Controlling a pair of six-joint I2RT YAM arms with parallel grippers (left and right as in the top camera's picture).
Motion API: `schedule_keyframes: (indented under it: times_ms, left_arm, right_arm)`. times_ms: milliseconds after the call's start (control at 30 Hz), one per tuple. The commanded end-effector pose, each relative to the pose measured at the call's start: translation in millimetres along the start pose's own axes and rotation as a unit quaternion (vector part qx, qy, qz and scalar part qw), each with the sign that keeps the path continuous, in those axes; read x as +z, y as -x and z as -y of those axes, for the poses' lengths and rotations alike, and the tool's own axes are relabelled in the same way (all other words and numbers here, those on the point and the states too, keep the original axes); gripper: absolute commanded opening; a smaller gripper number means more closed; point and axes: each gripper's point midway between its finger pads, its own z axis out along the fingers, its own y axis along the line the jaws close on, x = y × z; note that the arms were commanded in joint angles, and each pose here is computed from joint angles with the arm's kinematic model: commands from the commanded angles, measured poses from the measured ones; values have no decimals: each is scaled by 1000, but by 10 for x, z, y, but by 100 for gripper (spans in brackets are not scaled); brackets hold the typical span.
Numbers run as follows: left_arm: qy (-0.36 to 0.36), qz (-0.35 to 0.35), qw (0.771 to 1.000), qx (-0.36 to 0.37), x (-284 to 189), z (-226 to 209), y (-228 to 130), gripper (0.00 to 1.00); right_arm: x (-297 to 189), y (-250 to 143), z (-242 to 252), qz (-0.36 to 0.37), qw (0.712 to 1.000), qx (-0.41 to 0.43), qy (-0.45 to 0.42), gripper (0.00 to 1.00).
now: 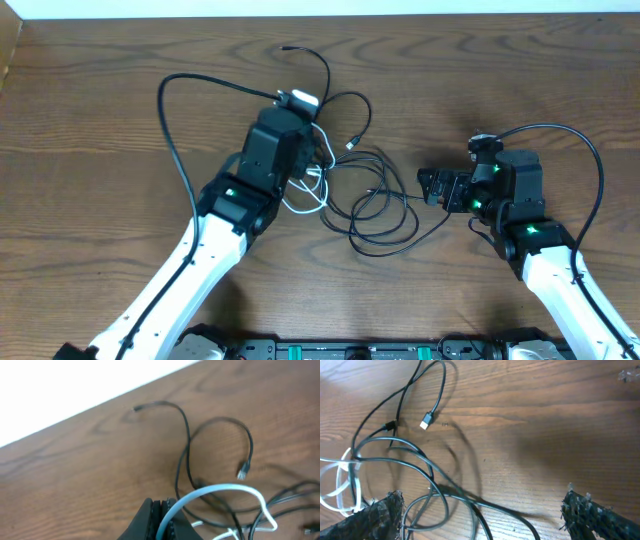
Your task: Untangle cables
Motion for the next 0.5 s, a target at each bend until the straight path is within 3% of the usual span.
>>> schedule_keyframes:
  times_ms: [0,267,467]
  left_arm:
    - [16,42,999,-19,-140,-96,203,8]
    - [-63,124,990,-31,-433,85,583,7]
    - [-168,190,966,-58,-754,351,885,8]
  right_arm:
    - [7,-3,-36,-3,1000,-10,7,99]
    - [-63,24,-512,0,986,-90,140,99]
    - [-116,38,-671,6,976,-116,186,99]
